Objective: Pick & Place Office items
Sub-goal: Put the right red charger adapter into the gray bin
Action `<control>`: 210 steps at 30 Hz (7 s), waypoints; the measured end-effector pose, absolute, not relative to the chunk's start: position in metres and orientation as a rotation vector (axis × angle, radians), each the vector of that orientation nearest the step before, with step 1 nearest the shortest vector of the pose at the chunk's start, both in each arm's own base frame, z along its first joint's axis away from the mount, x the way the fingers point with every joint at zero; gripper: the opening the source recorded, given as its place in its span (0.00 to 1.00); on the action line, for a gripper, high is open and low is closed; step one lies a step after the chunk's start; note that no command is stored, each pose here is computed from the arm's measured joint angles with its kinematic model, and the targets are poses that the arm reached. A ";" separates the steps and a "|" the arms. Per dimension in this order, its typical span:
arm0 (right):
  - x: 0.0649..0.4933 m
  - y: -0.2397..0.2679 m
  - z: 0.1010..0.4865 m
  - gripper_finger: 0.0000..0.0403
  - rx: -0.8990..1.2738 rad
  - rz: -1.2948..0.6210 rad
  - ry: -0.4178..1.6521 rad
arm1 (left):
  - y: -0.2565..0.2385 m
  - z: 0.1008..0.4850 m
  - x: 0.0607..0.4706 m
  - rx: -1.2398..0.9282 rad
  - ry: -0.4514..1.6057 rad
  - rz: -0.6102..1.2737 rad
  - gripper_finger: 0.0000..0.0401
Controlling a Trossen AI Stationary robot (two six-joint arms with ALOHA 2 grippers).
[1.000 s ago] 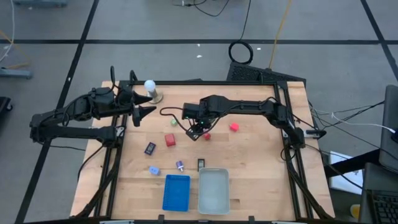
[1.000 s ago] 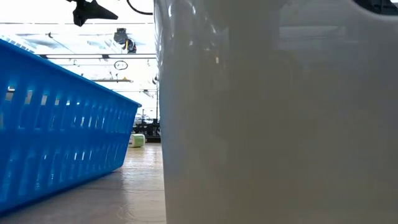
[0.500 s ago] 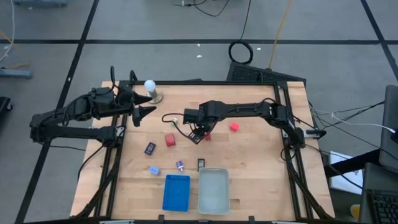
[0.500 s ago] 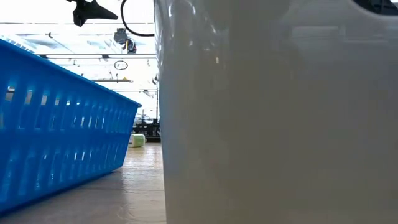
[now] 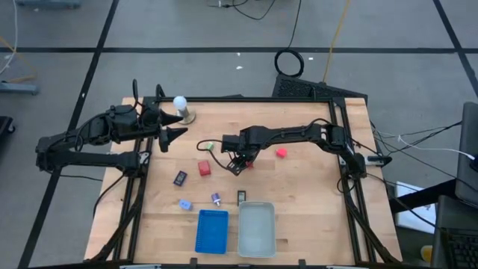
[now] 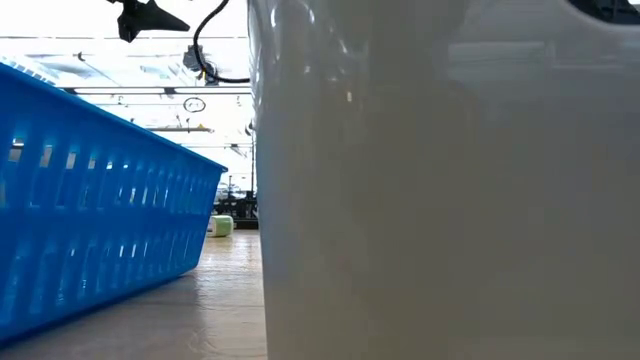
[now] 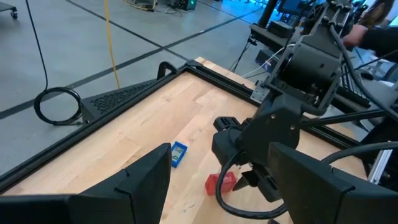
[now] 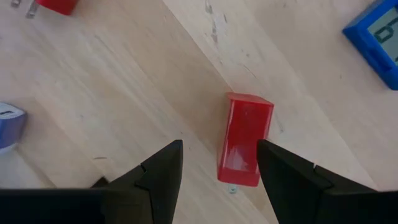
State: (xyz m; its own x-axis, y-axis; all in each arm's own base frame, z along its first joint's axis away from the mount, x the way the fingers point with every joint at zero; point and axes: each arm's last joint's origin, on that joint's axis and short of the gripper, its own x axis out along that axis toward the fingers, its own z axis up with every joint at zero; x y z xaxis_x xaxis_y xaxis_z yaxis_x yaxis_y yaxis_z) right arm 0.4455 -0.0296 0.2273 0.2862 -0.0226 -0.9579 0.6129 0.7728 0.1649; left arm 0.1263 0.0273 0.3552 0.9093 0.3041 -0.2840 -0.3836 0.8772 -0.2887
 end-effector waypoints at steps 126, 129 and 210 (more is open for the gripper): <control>0.438 -0.024 0.162 0.51 0.615 -0.496 1.077 | 0.027 0.356 0.126 -0.300 0.237 0.351 0.68; 0.438 -0.024 0.162 0.51 0.634 -0.507 1.071 | 0.027 0.356 0.127 -0.295 0.238 0.351 0.68; 0.349 0.128 0.334 0.51 0.332 0.190 0.808 | 0.035 0.354 0.167 -0.520 0.154 0.377 0.68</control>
